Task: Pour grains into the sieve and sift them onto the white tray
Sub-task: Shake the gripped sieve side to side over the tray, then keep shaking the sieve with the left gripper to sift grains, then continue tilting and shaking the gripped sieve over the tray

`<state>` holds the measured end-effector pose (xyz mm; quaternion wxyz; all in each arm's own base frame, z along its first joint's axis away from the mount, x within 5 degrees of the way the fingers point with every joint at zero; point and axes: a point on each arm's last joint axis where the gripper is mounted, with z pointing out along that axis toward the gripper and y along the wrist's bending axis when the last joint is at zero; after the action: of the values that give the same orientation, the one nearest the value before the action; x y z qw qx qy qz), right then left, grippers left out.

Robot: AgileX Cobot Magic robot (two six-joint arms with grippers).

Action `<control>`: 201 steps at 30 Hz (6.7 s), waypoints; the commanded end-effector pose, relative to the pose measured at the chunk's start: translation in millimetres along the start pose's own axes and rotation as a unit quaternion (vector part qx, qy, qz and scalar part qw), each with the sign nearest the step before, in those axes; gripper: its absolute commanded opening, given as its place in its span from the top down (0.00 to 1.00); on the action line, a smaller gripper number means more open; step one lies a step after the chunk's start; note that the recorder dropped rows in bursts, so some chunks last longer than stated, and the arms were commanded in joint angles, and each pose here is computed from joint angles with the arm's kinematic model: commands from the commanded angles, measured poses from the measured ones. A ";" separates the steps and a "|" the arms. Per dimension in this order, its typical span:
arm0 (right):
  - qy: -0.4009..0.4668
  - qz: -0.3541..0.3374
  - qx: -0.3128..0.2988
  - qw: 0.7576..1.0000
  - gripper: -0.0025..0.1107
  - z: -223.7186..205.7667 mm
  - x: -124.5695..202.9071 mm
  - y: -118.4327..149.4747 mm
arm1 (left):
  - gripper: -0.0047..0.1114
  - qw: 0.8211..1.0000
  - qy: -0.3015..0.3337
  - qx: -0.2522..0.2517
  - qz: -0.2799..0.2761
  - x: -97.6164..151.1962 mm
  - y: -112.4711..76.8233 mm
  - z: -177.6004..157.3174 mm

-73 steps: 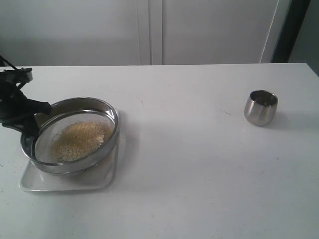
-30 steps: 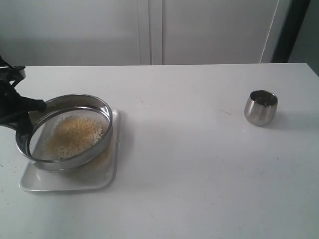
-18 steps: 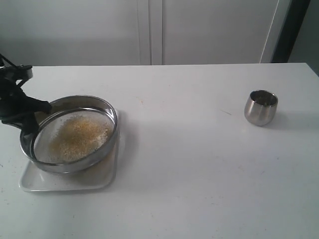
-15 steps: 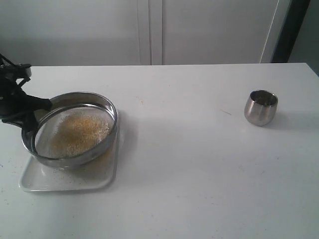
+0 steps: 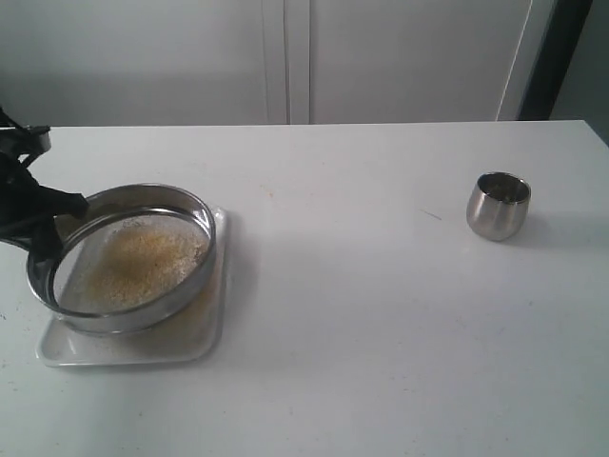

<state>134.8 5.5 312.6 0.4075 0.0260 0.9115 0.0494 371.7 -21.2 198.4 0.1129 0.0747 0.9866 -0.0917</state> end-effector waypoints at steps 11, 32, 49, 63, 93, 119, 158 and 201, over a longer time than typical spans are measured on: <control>-0.004 0.002 -0.001 1.000 0.98 -0.7 0.6 0.2 | 0.96 0.998 -0.028 0.002 0.055 -2.8 -17.6 -16.3; -0.004 0.002 -0.001 1.000 0.98 -0.7 0.6 0.2 | 0.96 0.997 -0.045 -0.005 -0.063 -9.3 7.1 -4.4; -0.005 -0.001 -0.001 1.000 0.98 -0.9 0.4 0.3 | 0.96 0.993 -0.033 0.003 -0.113 -6.8 6.4 -1.0; -0.005 -0.001 -0.001 1.000 0.98 -0.9 0.4 0.3 | 0.96 0.999 0.002 -0.017 0.032 -2.2 -22.0 -0.5; -0.005 -0.001 -0.001 1.000 0.98 -1.3 0.6 0.3 | 0.96 0.993 -0.062 0.054 -0.081 -11.8 -6.6 -8.3; -0.006 -0.001 -0.001 1.000 0.98 -1.3 0.4 0.3 | 0.96 0.994 -0.054 0.092 0.031 -4.0 -19.8 -16.2; -0.006 0.010 -0.001 1.000 0.98 -1.3 0.5 0.3 | 0.96 0.998 -0.028 0.017 0.045 14.2 -33.7 -14.4; -0.006 0.011 -0.001 1.000 0.98 -1.3 0.5 0.3 | 0.96 0.998 -0.029 -0.051 0.037 13.7 -45.9 -11.4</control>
<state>134.4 5.5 312.9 0.4078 0.0359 0.9108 0.0539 358.8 -47.6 205.8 0.1718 0.0507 0.9836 -0.0223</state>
